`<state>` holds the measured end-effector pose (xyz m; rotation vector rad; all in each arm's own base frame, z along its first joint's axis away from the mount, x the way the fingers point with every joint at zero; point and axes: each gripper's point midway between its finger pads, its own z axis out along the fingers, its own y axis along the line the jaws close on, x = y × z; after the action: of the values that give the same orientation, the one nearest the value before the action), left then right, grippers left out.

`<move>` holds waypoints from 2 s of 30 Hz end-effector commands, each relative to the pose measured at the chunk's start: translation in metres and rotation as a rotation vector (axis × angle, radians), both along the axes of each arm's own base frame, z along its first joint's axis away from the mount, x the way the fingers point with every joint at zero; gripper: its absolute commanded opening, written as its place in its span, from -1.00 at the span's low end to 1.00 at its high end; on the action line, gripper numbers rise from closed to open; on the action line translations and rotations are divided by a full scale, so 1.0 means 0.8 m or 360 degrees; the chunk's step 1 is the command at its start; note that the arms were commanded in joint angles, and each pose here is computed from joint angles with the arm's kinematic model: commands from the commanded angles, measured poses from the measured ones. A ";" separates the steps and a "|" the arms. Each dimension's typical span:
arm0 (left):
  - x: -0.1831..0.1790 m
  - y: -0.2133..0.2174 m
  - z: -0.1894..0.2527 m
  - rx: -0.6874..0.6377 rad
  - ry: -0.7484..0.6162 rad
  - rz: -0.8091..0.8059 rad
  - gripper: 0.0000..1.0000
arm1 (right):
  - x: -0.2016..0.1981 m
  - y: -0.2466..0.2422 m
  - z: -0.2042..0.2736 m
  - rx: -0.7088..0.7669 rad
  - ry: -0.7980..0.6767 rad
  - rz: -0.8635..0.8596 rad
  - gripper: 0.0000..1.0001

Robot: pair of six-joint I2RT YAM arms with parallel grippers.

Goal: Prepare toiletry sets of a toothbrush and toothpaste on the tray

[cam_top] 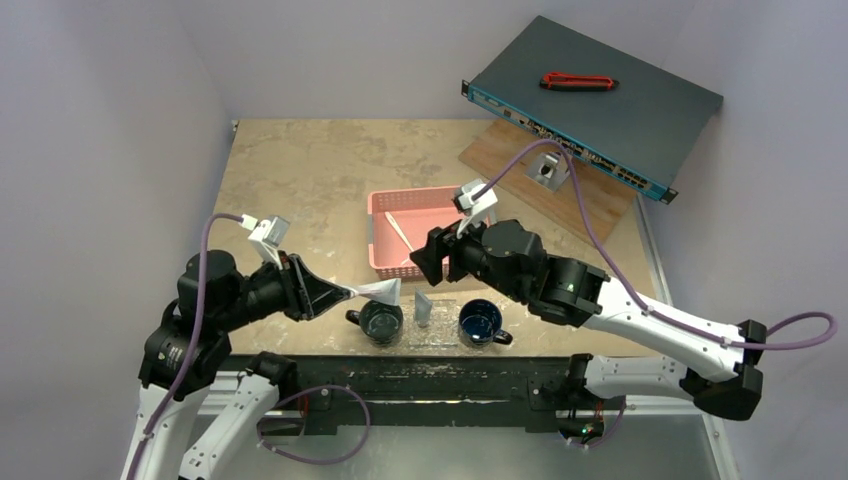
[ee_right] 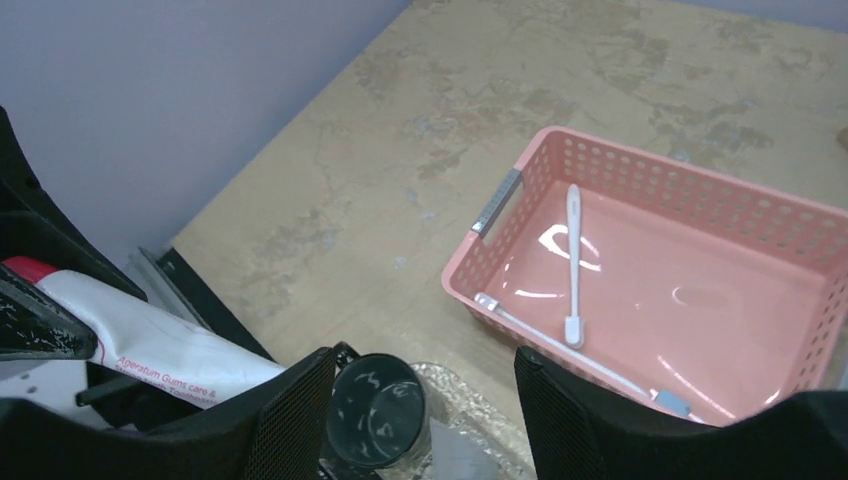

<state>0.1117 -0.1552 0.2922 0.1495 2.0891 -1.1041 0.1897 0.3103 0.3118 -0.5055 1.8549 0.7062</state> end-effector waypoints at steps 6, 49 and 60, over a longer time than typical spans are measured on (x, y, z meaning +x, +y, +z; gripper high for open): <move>0.017 -0.009 0.043 -0.0227 -0.0138 0.0078 -1.00 | -0.009 0.004 0.009 0.0572 0.0298 0.0125 0.40; 0.006 -0.063 0.071 -0.0734 -0.0091 -0.0390 -1.00 | -0.099 0.010 0.054 0.1261 0.0408 0.0877 -0.51; -0.002 -0.064 0.061 -0.0661 -0.0060 -0.0455 -0.66 | -0.094 0.006 0.057 0.1232 0.0347 0.0829 -1.00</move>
<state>0.1156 -0.2052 0.3394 0.1985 1.7940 -1.6758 0.1151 0.3208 0.3402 -0.3768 1.5542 1.8158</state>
